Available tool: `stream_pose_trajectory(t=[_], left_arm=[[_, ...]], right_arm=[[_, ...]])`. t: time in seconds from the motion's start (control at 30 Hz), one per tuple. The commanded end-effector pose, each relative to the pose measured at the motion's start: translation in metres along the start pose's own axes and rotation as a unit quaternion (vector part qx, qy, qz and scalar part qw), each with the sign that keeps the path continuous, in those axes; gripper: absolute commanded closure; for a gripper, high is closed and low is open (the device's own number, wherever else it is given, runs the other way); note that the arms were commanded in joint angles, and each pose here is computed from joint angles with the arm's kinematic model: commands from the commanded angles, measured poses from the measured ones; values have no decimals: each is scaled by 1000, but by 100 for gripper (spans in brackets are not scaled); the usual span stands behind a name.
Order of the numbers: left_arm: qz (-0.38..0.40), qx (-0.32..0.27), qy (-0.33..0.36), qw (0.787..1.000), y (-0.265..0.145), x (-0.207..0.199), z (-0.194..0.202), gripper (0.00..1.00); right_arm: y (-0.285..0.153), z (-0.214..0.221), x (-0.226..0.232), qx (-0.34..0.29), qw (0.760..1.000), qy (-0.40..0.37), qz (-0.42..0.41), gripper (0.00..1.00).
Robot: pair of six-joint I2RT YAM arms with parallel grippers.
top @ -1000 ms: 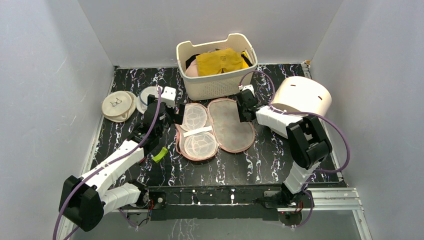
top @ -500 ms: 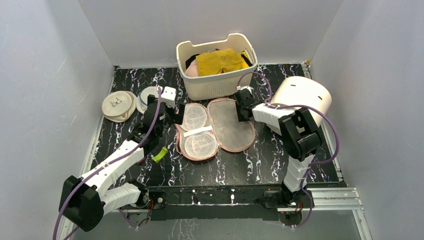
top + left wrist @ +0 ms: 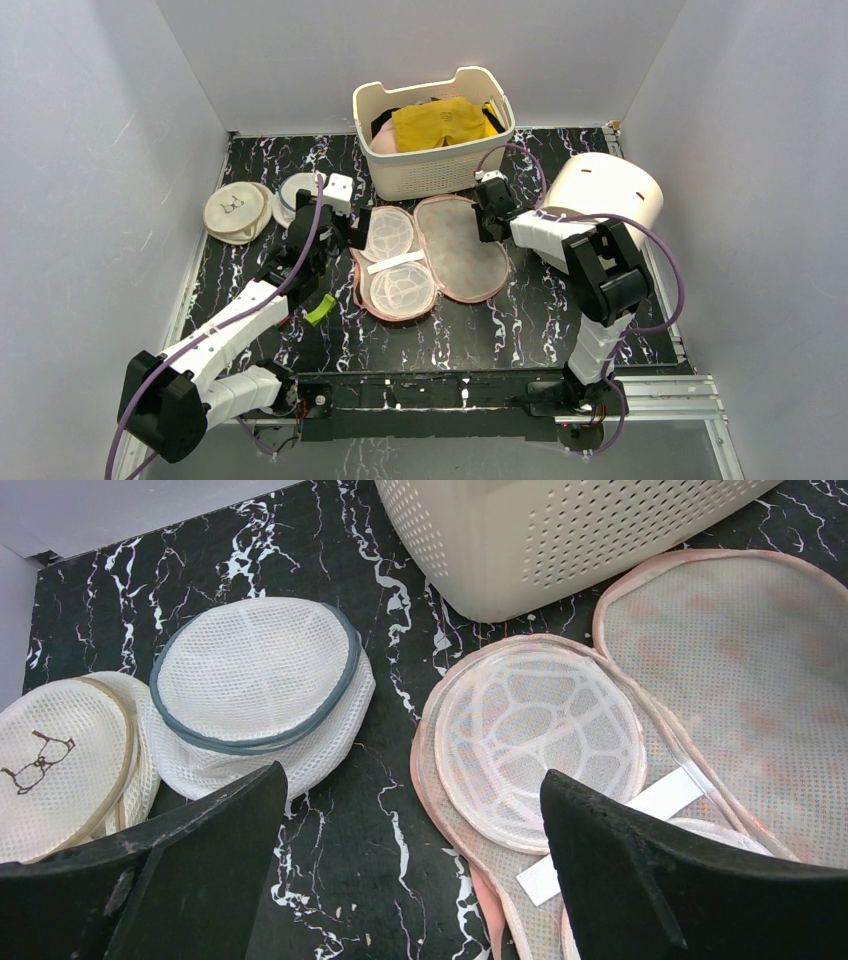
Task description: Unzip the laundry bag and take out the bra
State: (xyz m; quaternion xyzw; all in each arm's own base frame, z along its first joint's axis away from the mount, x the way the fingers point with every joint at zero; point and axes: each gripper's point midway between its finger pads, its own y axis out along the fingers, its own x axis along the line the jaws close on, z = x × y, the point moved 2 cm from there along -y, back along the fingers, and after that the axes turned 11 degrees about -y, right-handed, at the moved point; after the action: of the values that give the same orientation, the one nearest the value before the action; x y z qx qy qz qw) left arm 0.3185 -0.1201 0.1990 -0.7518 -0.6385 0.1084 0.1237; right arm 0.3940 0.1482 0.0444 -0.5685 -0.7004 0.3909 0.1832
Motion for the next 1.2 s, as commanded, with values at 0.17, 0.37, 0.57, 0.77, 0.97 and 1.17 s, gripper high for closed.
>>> stream_pose_trajectory(t=[0.17,0.37,0.57,0.77,0.97,1.17], left_arm=[[3,-29,-12,1000,-4,-3,-24,3],[4,-28,-12,1000,-4,-3,-23,3],[6,-29,-13,999,-5,-4,-24,3],[3,-30,-12,999,-5,-3,-25,3],[2,-30,-11,999,-5,-2,-24,3],[2,-28,-9,1000,-4,-2,-24,3]], right_arm=[[-72,-58,-11,-101,995,12,-23,100],[-106,-67,-26,-116,993,17,-3,100],[-139,-77,-45,-125,991,15,33,100],[-153,-92,-27,-137,990,14,-29,100],[-160,-105,36,-132,983,16,-125,100],[-163,-112,101,-124,973,42,-190,100]])
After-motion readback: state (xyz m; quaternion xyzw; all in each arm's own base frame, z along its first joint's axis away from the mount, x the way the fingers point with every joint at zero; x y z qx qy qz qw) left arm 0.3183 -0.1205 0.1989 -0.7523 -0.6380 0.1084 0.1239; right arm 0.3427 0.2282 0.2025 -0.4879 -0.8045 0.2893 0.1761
